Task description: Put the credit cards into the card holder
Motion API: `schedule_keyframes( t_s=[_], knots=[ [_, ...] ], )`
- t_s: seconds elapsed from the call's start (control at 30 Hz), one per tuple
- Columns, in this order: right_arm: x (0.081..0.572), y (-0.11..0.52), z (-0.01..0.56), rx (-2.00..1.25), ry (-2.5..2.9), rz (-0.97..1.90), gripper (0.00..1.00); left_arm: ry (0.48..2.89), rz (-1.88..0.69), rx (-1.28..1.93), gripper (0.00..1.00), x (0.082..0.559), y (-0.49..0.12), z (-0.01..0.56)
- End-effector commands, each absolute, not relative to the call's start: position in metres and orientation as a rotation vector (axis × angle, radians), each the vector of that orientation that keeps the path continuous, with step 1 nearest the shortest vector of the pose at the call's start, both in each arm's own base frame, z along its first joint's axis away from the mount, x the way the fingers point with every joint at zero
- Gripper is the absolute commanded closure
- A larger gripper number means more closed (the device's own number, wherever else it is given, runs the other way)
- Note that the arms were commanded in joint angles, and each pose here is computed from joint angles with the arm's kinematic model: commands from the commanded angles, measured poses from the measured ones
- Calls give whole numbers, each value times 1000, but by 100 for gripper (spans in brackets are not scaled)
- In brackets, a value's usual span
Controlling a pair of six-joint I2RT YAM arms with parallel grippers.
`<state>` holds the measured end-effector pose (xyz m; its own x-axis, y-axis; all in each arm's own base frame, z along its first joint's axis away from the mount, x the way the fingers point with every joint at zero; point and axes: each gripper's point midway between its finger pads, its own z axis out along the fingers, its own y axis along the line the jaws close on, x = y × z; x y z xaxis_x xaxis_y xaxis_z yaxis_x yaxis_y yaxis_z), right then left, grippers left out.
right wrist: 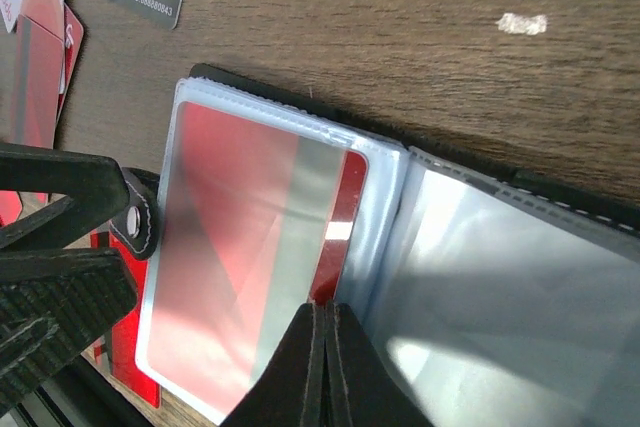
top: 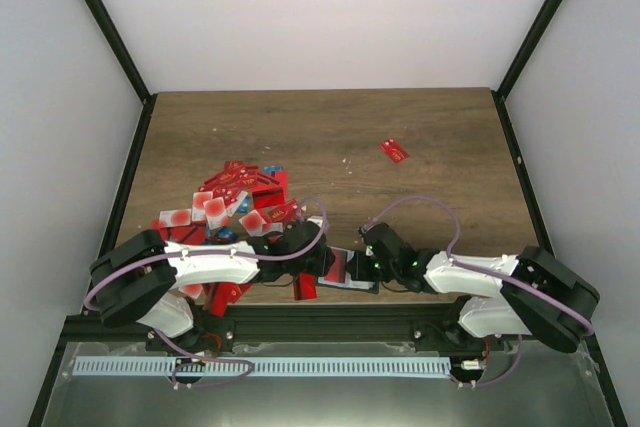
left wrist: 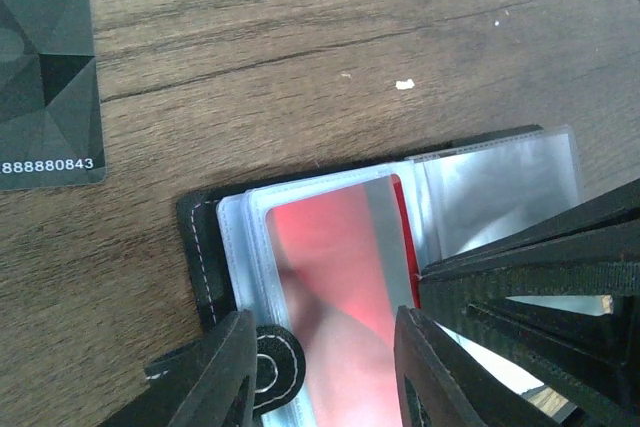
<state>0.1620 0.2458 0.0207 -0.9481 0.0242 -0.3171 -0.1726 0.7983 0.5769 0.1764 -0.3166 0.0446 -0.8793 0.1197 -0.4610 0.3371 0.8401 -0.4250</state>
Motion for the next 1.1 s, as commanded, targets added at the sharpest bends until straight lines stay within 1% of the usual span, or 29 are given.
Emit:
schedule_keyframes(
  t_s=[0.0, 0.13, 0.3, 0.4, 0.47, 0.9, 1.07],
  knots=[
    [150, 219, -11, -67, 2779, 747, 99, 2590, -680, 352, 59, 183, -319, 45],
    [149, 217, -15, -70, 2789, 738, 99, 2570, -712, 387, 54, 186, -325, 46],
    [147, 216, -18, -69, 2797, 741, 99, 2573, -718, 386, 51, 196, -325, 42],
    [146, 216, -18, -67, 2798, 742, 99, 2557, -750, 438, 47, 196, -332, 42],
    [146, 215, -18, -65, 2795, 741, 99, 2556, -777, 460, 46, 193, -335, 41],
    [144, 213, -22, -61, 2800, 738, 99, 2565, -844, 483, 45, 187, -343, 39],
    [144, 213, -21, -62, 2798, 737, 99, 2581, -771, 459, 45, 191, -334, 36]
  ],
)
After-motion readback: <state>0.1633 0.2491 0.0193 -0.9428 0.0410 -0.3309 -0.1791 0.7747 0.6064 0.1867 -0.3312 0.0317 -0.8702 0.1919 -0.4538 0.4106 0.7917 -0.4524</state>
